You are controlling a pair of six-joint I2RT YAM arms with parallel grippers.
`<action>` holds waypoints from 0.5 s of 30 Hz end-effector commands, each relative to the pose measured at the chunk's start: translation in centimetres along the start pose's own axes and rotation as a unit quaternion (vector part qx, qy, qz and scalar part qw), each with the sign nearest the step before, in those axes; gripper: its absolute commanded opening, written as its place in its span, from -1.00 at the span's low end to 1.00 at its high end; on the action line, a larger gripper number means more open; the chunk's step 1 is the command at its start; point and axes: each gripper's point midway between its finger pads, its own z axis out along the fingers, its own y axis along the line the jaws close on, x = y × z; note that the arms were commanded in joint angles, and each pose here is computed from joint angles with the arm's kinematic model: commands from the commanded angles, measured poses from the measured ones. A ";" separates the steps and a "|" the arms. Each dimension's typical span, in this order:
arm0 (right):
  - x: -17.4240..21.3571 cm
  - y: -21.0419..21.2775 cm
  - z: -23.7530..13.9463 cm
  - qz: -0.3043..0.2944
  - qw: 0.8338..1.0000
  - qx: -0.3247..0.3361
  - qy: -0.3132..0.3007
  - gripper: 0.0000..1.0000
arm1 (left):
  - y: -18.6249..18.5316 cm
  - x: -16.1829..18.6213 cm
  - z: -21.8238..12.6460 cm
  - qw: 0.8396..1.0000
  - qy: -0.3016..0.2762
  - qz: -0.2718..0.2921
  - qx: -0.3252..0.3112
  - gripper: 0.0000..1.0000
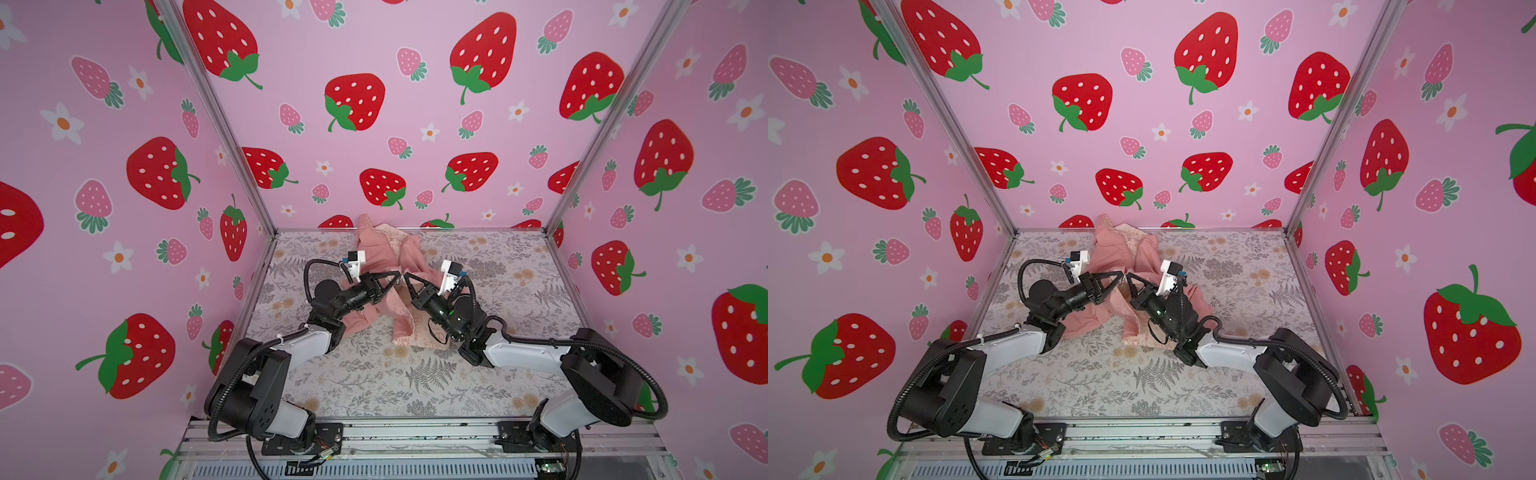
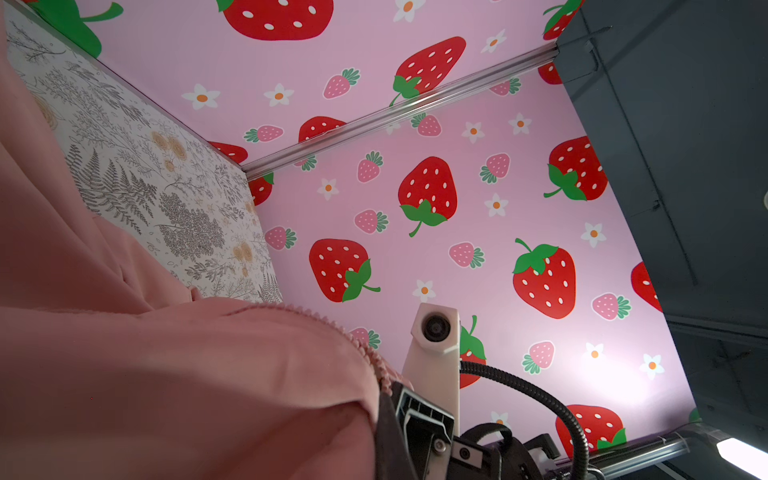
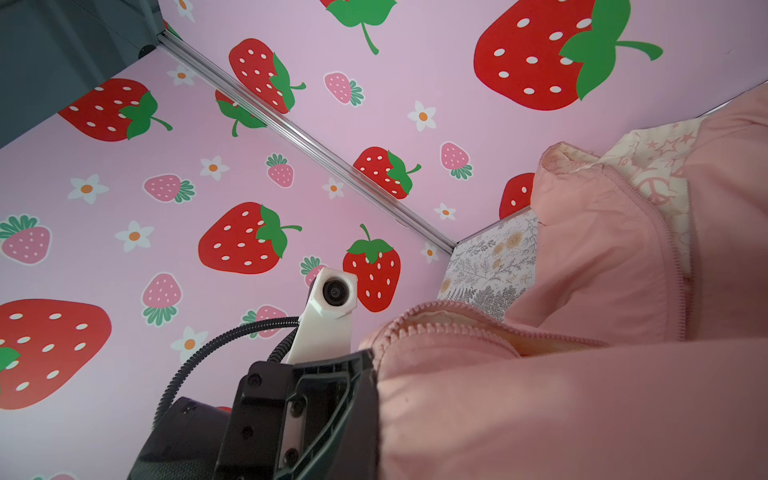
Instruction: Zip up the jacket
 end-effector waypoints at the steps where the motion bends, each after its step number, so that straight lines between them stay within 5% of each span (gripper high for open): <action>1: 5.5 -1.4 -0.8 0.004 0.996 0.015 0.091 -1.00 | -5.0 -4.8 -0.4 0.992 -0.091 0.056 0.069 -1.00; 15: 0.6 -0.3 -0.8 0.016 0.998 0.002 0.061 -1.00 | -2.7 -1.7 -0.4 0.997 -0.058 0.046 0.029 -1.00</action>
